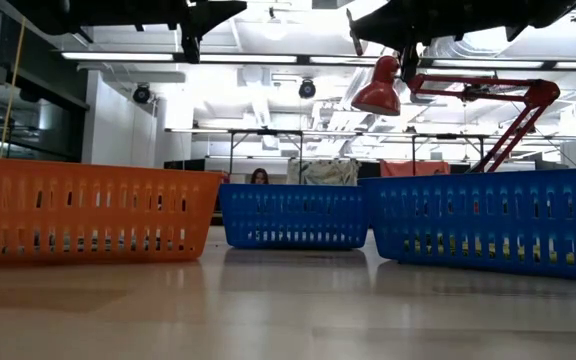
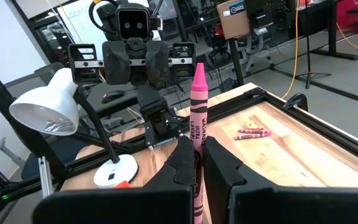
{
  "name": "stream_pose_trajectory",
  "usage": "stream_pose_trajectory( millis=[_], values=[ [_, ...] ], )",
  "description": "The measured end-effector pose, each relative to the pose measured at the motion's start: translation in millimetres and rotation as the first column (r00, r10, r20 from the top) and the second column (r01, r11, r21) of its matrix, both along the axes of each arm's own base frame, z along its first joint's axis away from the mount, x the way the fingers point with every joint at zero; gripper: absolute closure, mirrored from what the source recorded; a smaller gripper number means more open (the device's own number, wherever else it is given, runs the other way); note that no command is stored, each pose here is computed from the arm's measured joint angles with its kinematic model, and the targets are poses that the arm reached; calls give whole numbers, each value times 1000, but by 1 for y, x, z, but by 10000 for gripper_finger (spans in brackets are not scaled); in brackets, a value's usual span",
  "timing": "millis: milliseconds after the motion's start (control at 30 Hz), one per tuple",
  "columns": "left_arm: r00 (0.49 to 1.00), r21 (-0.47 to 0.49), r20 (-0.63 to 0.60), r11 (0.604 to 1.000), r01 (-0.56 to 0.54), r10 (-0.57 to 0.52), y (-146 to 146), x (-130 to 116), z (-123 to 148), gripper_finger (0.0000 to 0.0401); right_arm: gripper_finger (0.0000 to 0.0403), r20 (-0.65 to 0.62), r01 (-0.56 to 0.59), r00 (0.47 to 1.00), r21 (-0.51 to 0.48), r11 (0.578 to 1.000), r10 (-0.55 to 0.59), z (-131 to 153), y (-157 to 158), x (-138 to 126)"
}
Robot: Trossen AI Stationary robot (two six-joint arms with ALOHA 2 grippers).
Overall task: Sort crayons
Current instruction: Put the pink crayon into the black bin
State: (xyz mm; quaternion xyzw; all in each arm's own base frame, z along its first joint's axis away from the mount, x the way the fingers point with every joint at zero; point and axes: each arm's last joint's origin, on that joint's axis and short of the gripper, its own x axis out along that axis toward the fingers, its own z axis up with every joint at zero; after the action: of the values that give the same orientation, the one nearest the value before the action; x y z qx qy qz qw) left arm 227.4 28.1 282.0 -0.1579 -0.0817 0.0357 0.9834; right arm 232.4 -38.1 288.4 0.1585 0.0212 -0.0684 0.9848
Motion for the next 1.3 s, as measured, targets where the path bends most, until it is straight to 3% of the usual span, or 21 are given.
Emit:
stream_pose_trajectory(
  millis=[233,333,467,833,1067,1300],
  values=[
    [1000,-1,-6,1000,0,0,0,0,-1,307,402,-19,1,1000,13,1000,-1,-4,-1,3],
    [1000,-1,-7,1000,0,0,0,0,-1,307,402,-108,33,994,116,993,-20,-16,-7,15],
    [1000,-1,-7,1000,-1,1,0,0,-1,307,402,-282,34,959,165,986,14,-31,-20,43],
    [1000,-1,-7,1000,-10,10,0,0,-1,307,402,-481,134,876,204,970,-20,-79,-66,114],
    [1000,-2,-7,1000,-12,12,1,0,-1,307,402,-639,190,769,226,956,-2,-102,-78,133],
    [1000,-2,-7,1000,-12,12,1,0,-1,307,398,-648,221,761,263,939,3,-105,-78,137]
  ],
)
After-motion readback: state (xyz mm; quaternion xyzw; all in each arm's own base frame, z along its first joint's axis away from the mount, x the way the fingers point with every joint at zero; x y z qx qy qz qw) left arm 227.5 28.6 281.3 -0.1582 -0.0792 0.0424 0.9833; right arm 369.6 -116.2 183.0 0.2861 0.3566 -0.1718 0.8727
